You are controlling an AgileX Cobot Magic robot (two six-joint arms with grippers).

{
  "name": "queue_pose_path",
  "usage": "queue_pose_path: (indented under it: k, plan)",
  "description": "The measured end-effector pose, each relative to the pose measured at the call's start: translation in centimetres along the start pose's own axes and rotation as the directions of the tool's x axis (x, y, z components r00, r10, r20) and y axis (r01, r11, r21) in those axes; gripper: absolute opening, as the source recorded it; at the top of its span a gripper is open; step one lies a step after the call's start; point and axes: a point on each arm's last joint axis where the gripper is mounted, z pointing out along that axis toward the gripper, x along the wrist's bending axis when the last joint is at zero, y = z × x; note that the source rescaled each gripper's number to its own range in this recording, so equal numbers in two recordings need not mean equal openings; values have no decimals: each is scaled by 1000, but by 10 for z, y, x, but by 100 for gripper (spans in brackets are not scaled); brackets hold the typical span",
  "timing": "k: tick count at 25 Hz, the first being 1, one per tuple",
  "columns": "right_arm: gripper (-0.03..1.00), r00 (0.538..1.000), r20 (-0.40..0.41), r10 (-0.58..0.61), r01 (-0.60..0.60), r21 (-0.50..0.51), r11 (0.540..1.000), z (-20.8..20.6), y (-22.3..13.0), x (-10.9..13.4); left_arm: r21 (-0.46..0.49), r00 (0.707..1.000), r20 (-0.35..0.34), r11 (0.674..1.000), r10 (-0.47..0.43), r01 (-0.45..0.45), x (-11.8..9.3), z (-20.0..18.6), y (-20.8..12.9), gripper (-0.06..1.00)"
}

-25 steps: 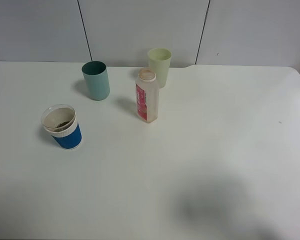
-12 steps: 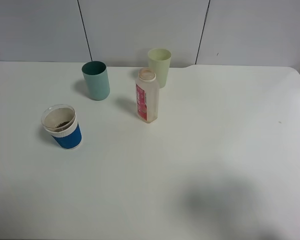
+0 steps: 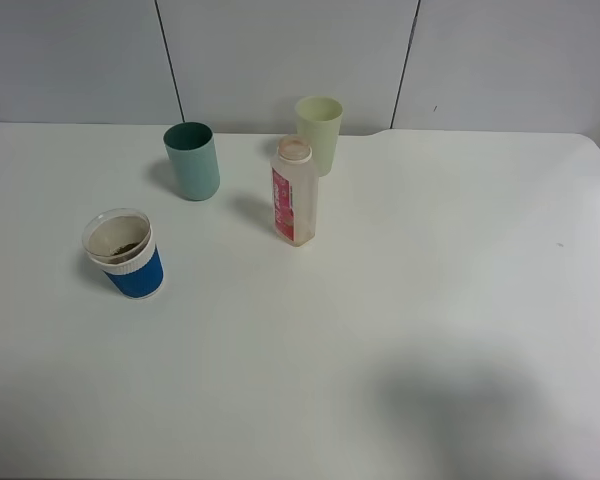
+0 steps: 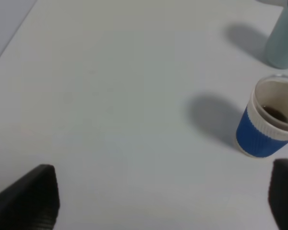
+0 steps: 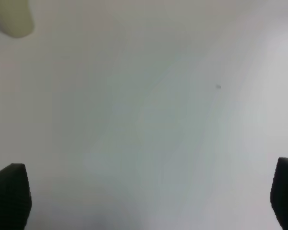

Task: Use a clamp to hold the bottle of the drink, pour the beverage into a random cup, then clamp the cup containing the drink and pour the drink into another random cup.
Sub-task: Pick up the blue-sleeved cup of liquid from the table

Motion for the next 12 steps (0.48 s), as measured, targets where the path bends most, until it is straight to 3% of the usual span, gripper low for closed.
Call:
queue_pose_path:
  k: [6,12]
  plan:
    - [100,993,103,54,-53,-9,999,0,0,1,0,1000,0,1000,0,0,0,0,0,62]
    - [100,991,121,63,-62,-11,998,0,0,1,0,1000,0,1000,0,0,0,0,0,62]
